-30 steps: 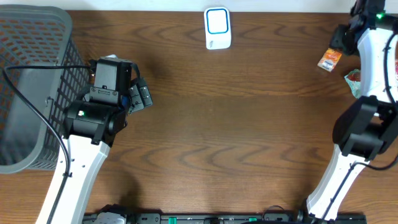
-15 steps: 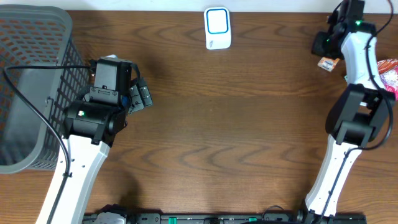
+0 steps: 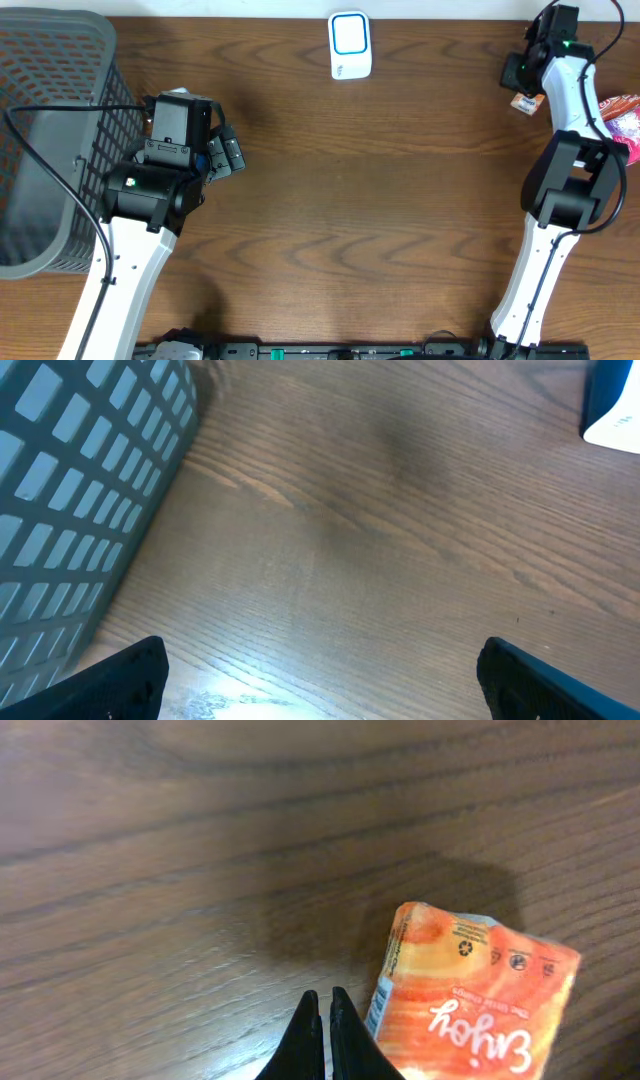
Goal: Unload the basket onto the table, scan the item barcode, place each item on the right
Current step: 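Lower the orange packet onto the pile and open the right gripper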
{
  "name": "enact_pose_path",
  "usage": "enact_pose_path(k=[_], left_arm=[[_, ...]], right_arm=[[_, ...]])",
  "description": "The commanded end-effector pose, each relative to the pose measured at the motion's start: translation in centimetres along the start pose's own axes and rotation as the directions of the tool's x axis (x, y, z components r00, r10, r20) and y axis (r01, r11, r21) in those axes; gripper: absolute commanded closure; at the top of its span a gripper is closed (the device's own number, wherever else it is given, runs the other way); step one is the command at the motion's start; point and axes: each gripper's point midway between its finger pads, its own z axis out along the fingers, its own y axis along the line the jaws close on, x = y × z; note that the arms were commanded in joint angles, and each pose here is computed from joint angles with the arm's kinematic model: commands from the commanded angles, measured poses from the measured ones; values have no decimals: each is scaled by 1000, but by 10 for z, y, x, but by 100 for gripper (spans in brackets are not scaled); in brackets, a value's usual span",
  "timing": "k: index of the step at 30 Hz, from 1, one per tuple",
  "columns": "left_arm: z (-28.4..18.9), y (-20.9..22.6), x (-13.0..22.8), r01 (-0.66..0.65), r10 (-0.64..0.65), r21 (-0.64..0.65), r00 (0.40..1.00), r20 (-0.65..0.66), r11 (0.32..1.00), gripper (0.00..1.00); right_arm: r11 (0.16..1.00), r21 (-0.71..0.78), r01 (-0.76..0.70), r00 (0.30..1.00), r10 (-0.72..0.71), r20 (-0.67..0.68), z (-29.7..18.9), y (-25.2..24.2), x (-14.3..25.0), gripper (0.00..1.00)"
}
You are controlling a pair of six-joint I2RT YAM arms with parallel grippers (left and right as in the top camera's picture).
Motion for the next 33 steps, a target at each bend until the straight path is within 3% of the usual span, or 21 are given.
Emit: enact_pose_path(k=[1,6,14,24,30,31,33], left_arm=[[-4,4,-4,14,-14,-14,1000,20,1000,2],[-4,4,-4,14,-14,-14,1000,20,1000,2],[-4,4,-4,14,-14,-14,1000,20,1000,2],[-4,4,-4,14,-14,-14,1000,20,1000,2],[-4,4,-4,14,-14,-14,1000,20,1000,2],[-4,4,-4,14,-14,-14,1000,20,1000,2],[-4,4,-4,14,-14,-14,1000,20,1000,2]], right_arm=[[999,33,1,1000,-1,-20,13,-11,6,99],[999,53,-6,1000,7,-25,13,-19,7,99],[938,343,-54,995,81,-66,-2,-79,23,99],[941,321,-109,991,78,108,-87,-74,-27,96],[953,264,-148,958,71,279,-182,-61,-61,79],[960,240,-147,951,70,301,-199,-56,-64,72],[978,168,-128,943,68,325,-232,-41,-63,45]])
